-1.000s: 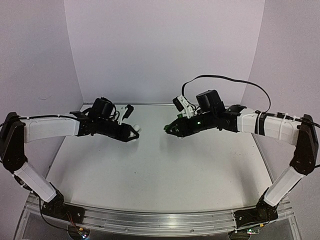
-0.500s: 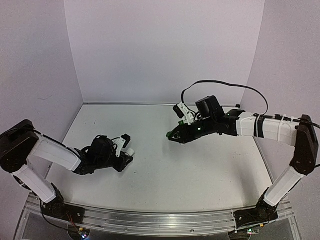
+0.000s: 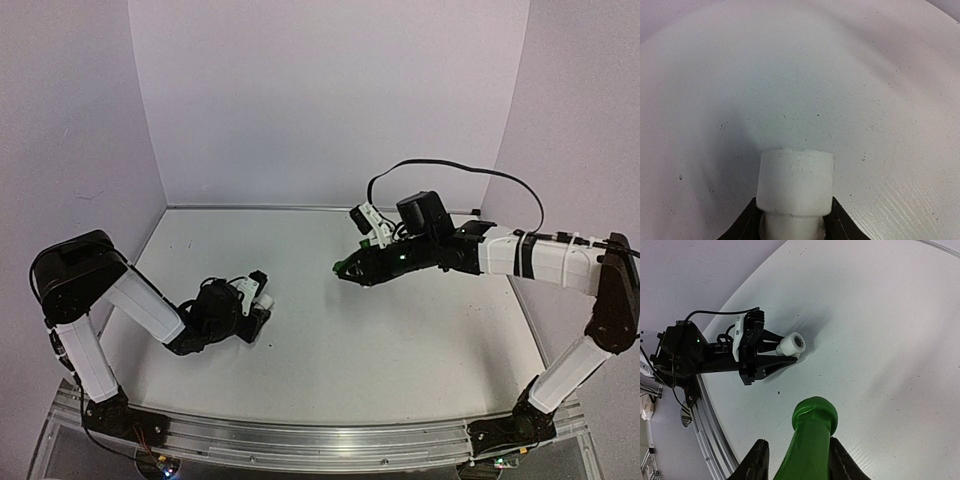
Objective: Install the water faucets
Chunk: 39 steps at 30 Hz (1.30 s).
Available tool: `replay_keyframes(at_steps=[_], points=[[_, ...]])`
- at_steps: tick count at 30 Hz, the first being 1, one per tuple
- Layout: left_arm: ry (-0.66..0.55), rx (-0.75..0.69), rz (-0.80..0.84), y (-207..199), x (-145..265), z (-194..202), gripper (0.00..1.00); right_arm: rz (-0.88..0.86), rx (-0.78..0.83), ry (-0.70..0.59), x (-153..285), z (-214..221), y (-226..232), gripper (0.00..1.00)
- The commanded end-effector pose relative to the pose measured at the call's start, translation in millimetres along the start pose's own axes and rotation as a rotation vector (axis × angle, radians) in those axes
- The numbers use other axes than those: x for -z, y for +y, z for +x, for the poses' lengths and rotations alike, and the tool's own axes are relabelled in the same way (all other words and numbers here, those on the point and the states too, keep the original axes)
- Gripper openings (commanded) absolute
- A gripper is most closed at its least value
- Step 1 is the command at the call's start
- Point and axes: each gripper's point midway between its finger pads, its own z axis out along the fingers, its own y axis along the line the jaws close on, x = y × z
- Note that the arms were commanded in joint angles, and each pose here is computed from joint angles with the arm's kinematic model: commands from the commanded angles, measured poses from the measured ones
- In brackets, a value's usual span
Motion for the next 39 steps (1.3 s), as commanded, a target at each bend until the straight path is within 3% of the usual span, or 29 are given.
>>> replay_keyframes(at_steps=[1,5,7,12,16,19,22,24,31,36,37,39], points=[[-0.093,0.031,-0.015,0,0,-26,0.56,-0.039,0.027,-0.066,10,-17,13,0.0],[-0.133,0.088,0.004,0,17,-37,0.87,-0.053,0.036,-0.065,10,-18,16,0.0],[-0.152,0.127,0.026,-1,32,-45,0.95,-0.064,0.054,-0.064,11,-18,19,0.0],[-0.261,0.251,0.1,-3,90,-98,0.99,-0.095,0.107,-0.065,11,-21,25,0.0],[-0.263,0.347,0.19,-8,124,-131,0.99,-0.253,0.171,-0.05,10,-21,51,0.0],[-0.255,0.373,0.472,-46,146,-159,0.95,-0.422,0.239,-0.056,15,-21,77,0.0],[-0.24,0.26,0.841,-101,178,-180,0.86,-0.571,0.276,-0.065,21,-25,100,0.0],[-0.233,0.199,0.958,-120,186,-181,0.82,-0.682,0.296,-0.067,29,-26,119,0.0],[-0.201,0.08,1.23,-153,200,-188,0.81,-0.82,0.363,-0.056,41,-21,158,0.0],[-0.195,0.06,1.275,-158,203,-188,0.75,-0.829,0.357,-0.047,41,-19,160,0.0],[-0.192,0.06,1.279,-159,203,-187,0.71,-0.832,0.353,-0.041,40,-18,160,0.0],[-0.187,0.066,1.283,-159,202,-189,0.54,-0.837,0.348,-0.031,37,-16,160,0.0]])
